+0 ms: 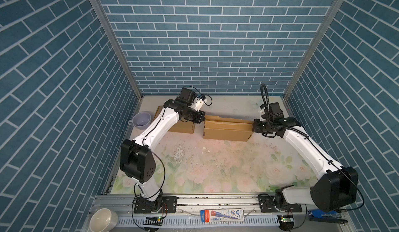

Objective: Fold the paper box

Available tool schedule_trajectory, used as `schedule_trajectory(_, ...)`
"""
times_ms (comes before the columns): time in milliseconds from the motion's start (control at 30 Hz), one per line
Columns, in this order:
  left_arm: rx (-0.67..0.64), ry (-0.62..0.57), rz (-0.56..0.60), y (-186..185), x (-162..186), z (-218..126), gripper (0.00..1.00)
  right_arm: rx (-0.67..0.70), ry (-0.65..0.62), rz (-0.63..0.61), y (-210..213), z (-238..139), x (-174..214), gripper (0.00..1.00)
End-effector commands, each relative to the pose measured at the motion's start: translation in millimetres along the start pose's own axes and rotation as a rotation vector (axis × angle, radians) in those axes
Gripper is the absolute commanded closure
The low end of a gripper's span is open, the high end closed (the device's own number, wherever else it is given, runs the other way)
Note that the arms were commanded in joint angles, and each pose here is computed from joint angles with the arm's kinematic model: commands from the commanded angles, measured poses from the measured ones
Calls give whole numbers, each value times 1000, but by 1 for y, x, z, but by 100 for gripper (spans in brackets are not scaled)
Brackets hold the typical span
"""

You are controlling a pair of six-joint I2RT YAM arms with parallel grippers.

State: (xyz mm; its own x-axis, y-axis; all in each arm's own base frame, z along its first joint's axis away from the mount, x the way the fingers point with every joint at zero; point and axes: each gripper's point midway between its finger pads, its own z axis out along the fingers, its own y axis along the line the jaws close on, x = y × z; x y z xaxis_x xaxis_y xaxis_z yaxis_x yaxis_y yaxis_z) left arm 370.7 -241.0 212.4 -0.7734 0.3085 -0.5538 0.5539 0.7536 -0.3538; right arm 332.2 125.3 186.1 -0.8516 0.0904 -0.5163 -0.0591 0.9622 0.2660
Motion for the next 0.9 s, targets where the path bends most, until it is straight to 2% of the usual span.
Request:
schedule_trajectory(0,24,-43,-87,-4,0,0,100,38,73,47,-10,6,25,100)
schedule_trajectory(200,35,-92,-143,-4,3,5,100,36,65,68,-11,7,27,100)
schedule_trajectory(400,6,-137,-133,1,3,4,100,43,62,72,-13,6,28,100)
schedule_trajectory(867,-6,-234,-192,6,1,8,100,47,61,77,-14,7,29,100)
